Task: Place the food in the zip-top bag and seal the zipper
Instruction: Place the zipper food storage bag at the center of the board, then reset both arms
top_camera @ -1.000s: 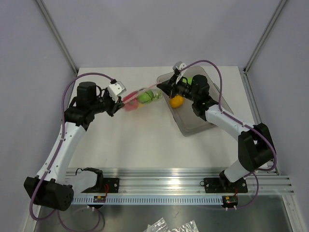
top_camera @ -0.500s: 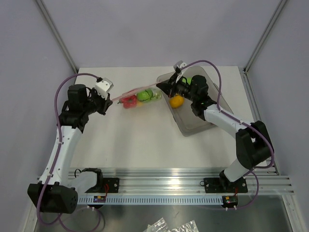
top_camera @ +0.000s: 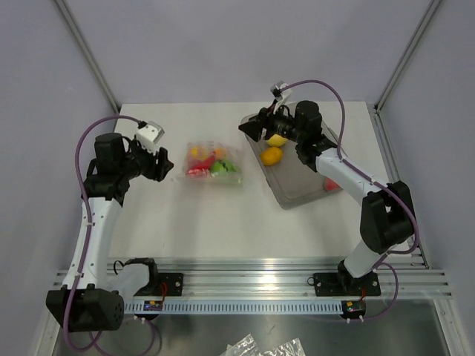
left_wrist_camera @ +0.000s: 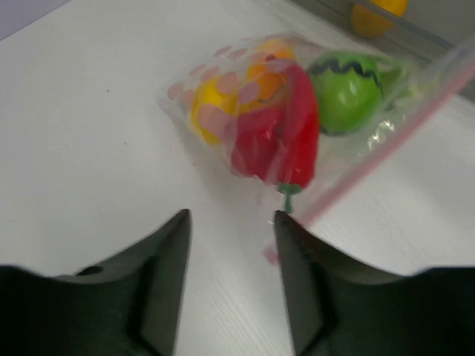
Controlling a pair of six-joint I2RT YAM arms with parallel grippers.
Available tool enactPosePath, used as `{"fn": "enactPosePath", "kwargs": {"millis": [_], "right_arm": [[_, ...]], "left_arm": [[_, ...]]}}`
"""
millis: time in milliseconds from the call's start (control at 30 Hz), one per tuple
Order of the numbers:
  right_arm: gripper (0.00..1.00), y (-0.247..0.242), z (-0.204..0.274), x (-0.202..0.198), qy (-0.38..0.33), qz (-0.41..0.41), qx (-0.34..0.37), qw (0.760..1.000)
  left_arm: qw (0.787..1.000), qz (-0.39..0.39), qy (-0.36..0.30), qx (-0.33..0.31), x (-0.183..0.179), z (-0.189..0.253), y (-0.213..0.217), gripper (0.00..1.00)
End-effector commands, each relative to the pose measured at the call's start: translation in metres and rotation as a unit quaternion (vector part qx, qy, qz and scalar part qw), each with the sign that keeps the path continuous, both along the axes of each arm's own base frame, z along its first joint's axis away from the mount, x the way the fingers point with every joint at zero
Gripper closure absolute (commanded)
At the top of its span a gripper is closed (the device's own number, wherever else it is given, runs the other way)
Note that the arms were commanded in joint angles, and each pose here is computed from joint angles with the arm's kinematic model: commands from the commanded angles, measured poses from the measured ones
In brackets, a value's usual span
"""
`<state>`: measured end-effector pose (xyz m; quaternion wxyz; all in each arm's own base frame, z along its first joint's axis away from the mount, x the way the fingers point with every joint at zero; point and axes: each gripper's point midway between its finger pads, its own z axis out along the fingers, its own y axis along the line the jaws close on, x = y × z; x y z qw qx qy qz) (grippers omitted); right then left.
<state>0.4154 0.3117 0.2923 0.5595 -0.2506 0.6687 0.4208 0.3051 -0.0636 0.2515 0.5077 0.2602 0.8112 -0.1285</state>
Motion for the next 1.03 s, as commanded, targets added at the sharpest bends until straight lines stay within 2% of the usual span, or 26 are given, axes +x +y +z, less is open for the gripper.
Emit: {"fn": "enactPosePath", "kwargs": {"millis": [0, 67, 100, 133, 167, 200, 267, 300, 367, 400, 433, 500, 533, 633, 733, 867, 1000], "right_arm": [[0.30, -0.009, 0.009, -0.005, 0.024, -0.021, 0.001, 0.999], [0.16, -0.022, 0.009, -0.005, 0.031, -0.061, 0.006, 0.998], [0.01, -0.026, 0.004, -0.006, 0.046, -0.075, 0.001, 0.996], [0.01, -0.033, 0.008, -0.001, 0.051, -0.101, 0.000, 0.994], [0.01, -0.038, 0.011, 0.000, 0.059, -0.118, -0.004, 0.991], [0.00, -0.046, -0.006, -0.001, 0.106, -0.140, -0.031, 0.984], [0.01, -0.062, 0.003, 0.009, 0.128, -0.193, -0.060, 0.971], [0.01, -0.074, -0.016, 0.000, 0.172, -0.212, -0.103, 0.956], [0.01, -0.101, -0.006, 0.007, 0.178, -0.286, -0.127, 0.933], [0.00, -0.115, -0.017, -0.001, 0.204, -0.312, -0.153, 0.915], [0.00, -0.136, -0.014, 0.001, 0.206, -0.368, -0.160, 0.893], [0.01, -0.163, -0.017, -0.013, 0.219, -0.421, -0.181, 0.861], [0.01, -0.181, -0.021, -0.017, 0.220, -0.462, -0.191, 0.838], [0.00, -0.213, -0.023, -0.042, 0.224, -0.510, -0.216, 0.802], [0.01, -0.225, -0.025, -0.065, 0.229, -0.513, -0.221, 0.797], [0.01, -0.230, -0.018, -0.092, 0.214, -0.499, -0.185, 0.819], [0.00, -0.246, -0.022, -0.109, 0.204, -0.522, -0.167, 0.812]], "left_arm": [[0.999, -0.018, -0.017, -0.030, -0.003, 0.018, -0.011, 0.38], [0.999, -0.016, -0.030, -0.036, -0.004, 0.025, -0.012, 0.26], [0.999, -0.014, -0.033, -0.040, -0.005, 0.027, -0.012, 0.13], [0.998, -0.009, -0.043, -0.043, -0.003, 0.033, -0.011, 0.03], [0.998, -0.002, -0.046, -0.046, -0.003, 0.036, -0.010, 0.01], [0.997, 0.007, -0.051, -0.057, -0.004, 0.042, -0.011, 0.01], [0.995, 0.046, -0.061, -0.065, 0.002, 0.057, -0.002, 0.01], [0.991, 0.092, -0.050, -0.086, 0.007, 0.061, 0.006, 0.01], [0.983, 0.132, -0.034, -0.123, 0.010, 0.076, 0.009, 0.01], [0.980, 0.141, -0.024, -0.141, 0.010, 0.079, 0.008, 0.01], [0.977, 0.145, -0.013, -0.155, 0.011, 0.082, 0.005, 0.01], [0.969, 0.139, 0.009, -0.205, 0.007, 0.087, -0.007, 0.01], [0.967, 0.128, 0.008, -0.220, 0.005, 0.091, -0.012, 0.01], [0.956, 0.125, 0.028, -0.263, -0.001, 0.091, -0.021, 0.01], [0.958, 0.106, 0.043, -0.261, -0.012, 0.087, -0.027, 0.01], [0.966, 0.115, 0.054, -0.226, -0.020, 0.083, -0.021, 0.01], [0.964, 0.136, 0.045, -0.222, -0.020, 0.086, -0.014, 0.01]]}}
